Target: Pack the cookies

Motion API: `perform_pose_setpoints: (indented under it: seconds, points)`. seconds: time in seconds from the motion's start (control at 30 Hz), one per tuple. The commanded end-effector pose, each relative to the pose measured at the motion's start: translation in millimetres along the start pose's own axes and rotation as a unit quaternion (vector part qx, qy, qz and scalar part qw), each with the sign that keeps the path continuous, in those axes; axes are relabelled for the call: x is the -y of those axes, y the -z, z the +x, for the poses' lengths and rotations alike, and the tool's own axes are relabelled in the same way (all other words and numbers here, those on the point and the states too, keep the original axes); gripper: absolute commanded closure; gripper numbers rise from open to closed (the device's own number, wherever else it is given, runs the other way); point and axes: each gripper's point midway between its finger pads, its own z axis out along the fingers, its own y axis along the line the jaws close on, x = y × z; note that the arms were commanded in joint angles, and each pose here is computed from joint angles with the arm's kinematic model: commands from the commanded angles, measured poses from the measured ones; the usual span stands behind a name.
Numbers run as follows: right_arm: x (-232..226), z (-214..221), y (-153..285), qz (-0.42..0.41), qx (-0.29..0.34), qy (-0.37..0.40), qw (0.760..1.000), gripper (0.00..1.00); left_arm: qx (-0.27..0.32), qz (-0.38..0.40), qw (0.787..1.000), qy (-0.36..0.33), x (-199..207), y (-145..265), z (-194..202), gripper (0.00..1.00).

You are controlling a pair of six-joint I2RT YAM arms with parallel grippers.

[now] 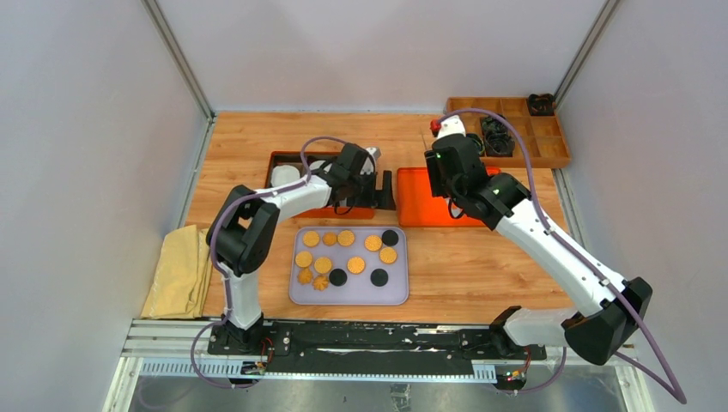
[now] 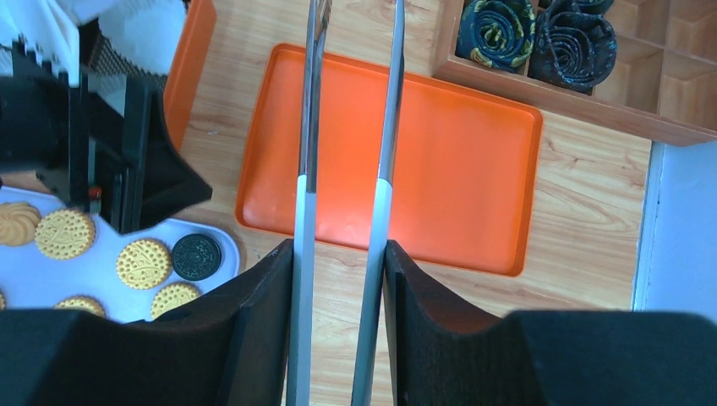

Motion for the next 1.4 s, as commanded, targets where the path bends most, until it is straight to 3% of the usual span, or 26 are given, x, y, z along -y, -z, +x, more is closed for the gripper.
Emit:
perform_pose_setpoints:
  seconds: [0.0, 0.17, 0.37, 0.57, 0.73, 0.9, 1.17, 1.37]
  points:
    - [16, 6, 7, 0.023, 0.0, -0.003, 1.0, 0.61, -0.004, 0.018, 1.0, -0.014, 22, 19, 15, 0.07]
    - [13, 12, 10, 0.01, -0.002, -0.011, 1.0, 0.61, 0.043, -0.017, 0.998, -0.047, 24, 41, -17, 0.06]
    - [4, 20, 16, -0.02, -0.004, -0.022, 1.0, 0.62, 0.124, -0.034, 0.988, -0.089, 52, 79, -91, 0.05]
    - [-10, 32, 25, -0.068, -0.012, -0.019, 0.997, 0.64, 0.251, -0.096, 0.961, -0.07, 62, 167, -148, 0.05]
    - [-29, 56, 39, -0.109, -0.039, 0.006, 0.993, 0.64, 0.292, -0.211, 0.932, -0.027, 14, 239, -117, 0.04]
    - [-58, 81, 64, -0.185, -0.054, 0.005, 0.981, 0.64, 0.293, -0.233, 0.927, -0.017, -13, 272, -66, 0.04]
    - [-106, 127, 102, -0.273, -0.106, 0.025, 0.956, 0.62, 0.283, -0.21, 0.936, -0.006, -19, 274, -35, 0.04]
    - [-130, 159, 107, -0.293, -0.141, 0.046, 0.945, 0.54, 0.267, -0.203, 0.942, -0.015, -18, 265, -29, 0.04]
